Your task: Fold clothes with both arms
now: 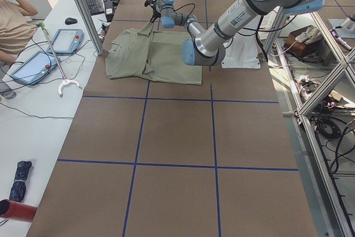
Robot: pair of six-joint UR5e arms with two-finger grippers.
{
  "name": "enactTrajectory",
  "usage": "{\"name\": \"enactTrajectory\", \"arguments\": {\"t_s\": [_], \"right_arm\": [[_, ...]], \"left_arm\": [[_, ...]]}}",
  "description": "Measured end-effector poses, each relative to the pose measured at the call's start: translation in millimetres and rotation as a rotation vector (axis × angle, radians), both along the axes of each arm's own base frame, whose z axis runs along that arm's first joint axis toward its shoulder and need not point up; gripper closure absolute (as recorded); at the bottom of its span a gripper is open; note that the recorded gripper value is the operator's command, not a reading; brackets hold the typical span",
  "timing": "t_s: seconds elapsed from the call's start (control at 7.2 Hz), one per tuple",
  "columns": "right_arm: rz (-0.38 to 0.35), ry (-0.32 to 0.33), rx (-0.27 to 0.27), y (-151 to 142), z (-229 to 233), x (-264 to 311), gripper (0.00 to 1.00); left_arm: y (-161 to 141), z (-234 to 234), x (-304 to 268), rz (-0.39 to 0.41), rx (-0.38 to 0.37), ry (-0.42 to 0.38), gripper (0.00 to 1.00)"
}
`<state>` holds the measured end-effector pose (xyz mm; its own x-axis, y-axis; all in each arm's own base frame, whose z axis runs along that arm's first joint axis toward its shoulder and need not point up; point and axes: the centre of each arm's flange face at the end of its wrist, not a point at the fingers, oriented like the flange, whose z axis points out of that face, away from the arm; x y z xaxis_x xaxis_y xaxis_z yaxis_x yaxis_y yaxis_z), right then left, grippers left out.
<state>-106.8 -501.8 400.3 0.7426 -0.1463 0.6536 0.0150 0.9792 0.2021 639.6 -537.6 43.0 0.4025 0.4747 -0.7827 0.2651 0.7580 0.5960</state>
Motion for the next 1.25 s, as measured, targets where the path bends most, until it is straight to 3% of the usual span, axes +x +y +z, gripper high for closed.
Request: {"name": "enactTrajectory", "arguments": {"t_s": [0.14,0.69,0.97,1.25], "right_arm": [[0.0,0.0,0.0,-0.1,-0.2,0.0,0.0],[-0.006,-0.012,0.025,-5.7,-14.5,-6.2,0.0],[-0.038,-0.039,0.074,-25.5,-52.1,-40.2,0.0],[-0.024,-0.042,0.078,-39.1,-96.7,-108.8,0.0]], "left_arm": [[8.9,4.7,6.9,0.011,0.018,0.003,0.01],[6.9,13.0,-3.0,0.023,0.03,0.007,0.0],[-22.2,22.0,-41.4,0.06,-0.062,-0.088,0.0],[-42.7,67.3,-111.5,0.097,-0.143,-0.166,0.0]]}}
